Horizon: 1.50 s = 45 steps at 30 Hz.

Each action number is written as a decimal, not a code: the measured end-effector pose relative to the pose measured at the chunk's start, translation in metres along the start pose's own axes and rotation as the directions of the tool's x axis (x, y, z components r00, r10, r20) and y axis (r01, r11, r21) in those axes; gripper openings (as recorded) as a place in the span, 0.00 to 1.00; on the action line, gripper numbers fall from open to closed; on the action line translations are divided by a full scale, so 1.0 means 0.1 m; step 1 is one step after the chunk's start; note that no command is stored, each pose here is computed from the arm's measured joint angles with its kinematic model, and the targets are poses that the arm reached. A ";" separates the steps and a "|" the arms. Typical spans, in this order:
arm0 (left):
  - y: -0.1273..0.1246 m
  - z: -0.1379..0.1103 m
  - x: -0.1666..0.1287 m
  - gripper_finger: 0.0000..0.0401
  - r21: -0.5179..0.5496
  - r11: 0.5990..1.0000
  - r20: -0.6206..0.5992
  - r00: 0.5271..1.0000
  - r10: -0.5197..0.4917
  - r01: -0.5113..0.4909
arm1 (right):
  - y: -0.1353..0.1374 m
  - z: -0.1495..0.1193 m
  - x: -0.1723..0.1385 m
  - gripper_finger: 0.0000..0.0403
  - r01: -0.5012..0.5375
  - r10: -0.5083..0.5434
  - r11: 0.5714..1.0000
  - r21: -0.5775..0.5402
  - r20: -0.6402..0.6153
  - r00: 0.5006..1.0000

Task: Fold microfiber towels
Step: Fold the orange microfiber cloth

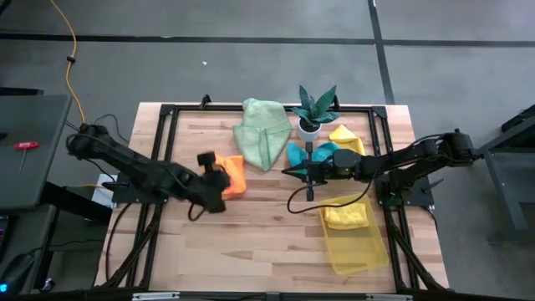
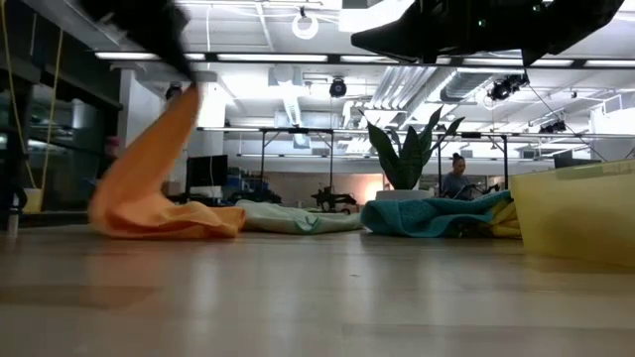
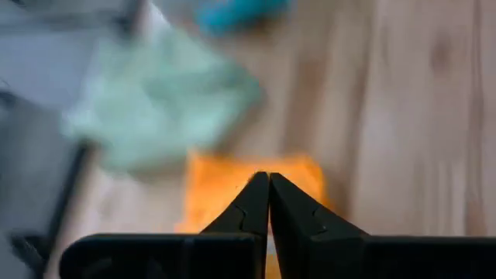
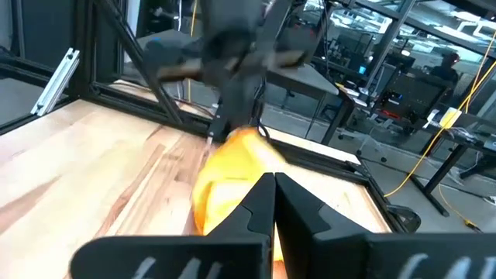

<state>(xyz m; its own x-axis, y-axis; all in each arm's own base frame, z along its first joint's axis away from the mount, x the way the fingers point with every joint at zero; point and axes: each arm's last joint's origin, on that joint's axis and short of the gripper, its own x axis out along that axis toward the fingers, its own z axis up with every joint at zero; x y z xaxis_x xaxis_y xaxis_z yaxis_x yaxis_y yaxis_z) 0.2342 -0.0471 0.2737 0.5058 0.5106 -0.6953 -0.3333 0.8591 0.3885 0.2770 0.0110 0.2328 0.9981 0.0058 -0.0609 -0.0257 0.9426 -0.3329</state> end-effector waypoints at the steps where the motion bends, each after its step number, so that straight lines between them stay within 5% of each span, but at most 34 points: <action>1: 0.09 0.05 -0.06 0.00 -0.006 1.000 0.035 0.999 0.026 -0.026 | 0.00 0.00 0.00 0.00 0.001 -0.001 1.000 0.000 0.004 1.000; 10: 0.61 0.35 -0.34 0.00 -0.084 0.995 0.342 0.936 0.082 -0.056 | 0.01 -0.02 0.00 0.00 -0.006 0.006 1.000 -0.002 -0.016 1.000; 18: 0.80 0.37 -0.57 0.00 -0.117 0.989 0.487 0.873 -0.018 0.086 | 0.00 -0.01 0.00 0.00 -0.005 0.005 1.000 0.006 -0.013 1.000; 25: 0.63 0.09 -0.53 0.00 -0.080 0.976 0.272 0.946 -0.175 0.204 | 0.01 -0.02 0.00 0.00 -0.007 0.007 1.000 0.022 -0.020 1.000; 32: 0.15 -0.27 -0.24 0.00 -0.159 0.931 0.062 0.944 -0.323 0.329 | 0.01 -0.02 0.00 0.00 -0.007 0.008 1.000 0.025 -0.022 1.000; 39: -0.35 -0.74 0.18 0.00 -0.254 0.908 -0.012 0.937 -0.348 0.334 | 0.02 -0.07 0.00 0.00 -0.019 0.024 0.997 0.074 -0.066 0.998; 45: -0.53 -0.90 0.41 0.00 -0.296 0.915 -0.006 0.957 -0.290 0.275 | 0.04 -0.12 -0.01 0.04 -0.024 0.041 0.990 0.141 -0.116 0.992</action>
<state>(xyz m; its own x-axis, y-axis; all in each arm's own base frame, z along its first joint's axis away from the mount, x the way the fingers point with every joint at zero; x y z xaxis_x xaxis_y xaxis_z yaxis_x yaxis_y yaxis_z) 0.2010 -0.0747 0.1702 0.5757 0.2391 -0.7819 -0.4010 0.9160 -0.0152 0.2754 0.0110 0.2206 0.9831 0.0057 -0.1829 -0.0420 0.9799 -0.1952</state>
